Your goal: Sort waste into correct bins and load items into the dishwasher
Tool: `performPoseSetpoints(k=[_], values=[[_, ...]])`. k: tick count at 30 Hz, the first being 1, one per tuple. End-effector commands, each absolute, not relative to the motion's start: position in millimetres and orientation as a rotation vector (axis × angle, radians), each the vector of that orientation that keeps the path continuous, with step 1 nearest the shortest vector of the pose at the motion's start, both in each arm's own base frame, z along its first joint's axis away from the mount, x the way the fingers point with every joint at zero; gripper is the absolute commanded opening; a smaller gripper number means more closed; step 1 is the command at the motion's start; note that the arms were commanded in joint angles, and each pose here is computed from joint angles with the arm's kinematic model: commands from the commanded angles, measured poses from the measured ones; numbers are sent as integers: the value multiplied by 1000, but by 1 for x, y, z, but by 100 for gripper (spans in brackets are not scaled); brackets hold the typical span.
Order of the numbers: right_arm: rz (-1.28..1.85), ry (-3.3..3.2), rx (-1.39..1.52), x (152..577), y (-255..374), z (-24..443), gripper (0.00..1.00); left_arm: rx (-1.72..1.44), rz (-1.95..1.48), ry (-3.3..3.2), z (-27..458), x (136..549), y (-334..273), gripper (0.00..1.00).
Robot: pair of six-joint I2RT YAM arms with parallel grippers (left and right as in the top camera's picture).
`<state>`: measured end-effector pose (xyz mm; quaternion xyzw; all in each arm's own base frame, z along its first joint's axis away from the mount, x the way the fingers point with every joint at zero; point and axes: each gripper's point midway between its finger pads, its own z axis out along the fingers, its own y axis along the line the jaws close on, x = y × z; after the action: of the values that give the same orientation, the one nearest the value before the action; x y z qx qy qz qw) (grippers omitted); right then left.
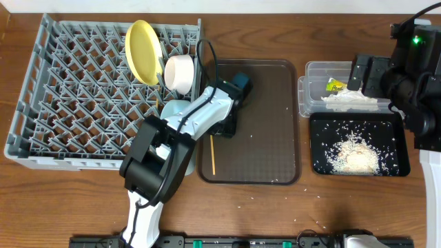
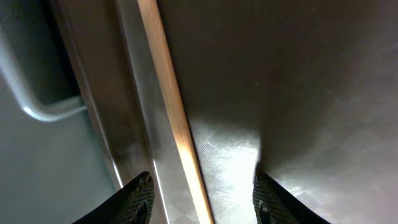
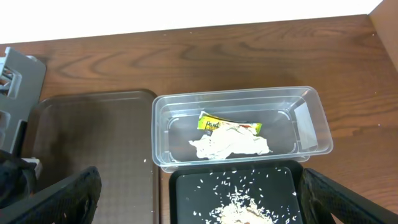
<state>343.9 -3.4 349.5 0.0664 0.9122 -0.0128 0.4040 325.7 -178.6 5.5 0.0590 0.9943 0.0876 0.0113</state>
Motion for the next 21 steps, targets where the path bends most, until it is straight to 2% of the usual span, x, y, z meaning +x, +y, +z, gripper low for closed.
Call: performPoseSetpoints(k=[1,3,5,7,15,21], values=[[-44,2300,192,343,-7,350,99,164,323,3121,-10,317,-168,52],[-44,2300,192,343,-7,350,99,166,323,3127,-15,314,-166,44],[-44,2300,192,343,-7,350,99,166,317,3135,-22,309,-165,22],[-44,2300,192,343,-7,350,99,168,314,3147,-26,305,-164,8],[-44,2300,192,343,-7,350,99,267,258,3185,-24,299,-170,7],[-44,2300,192,343,-7,350,99,306,206,3138,39,317,-182,7]])
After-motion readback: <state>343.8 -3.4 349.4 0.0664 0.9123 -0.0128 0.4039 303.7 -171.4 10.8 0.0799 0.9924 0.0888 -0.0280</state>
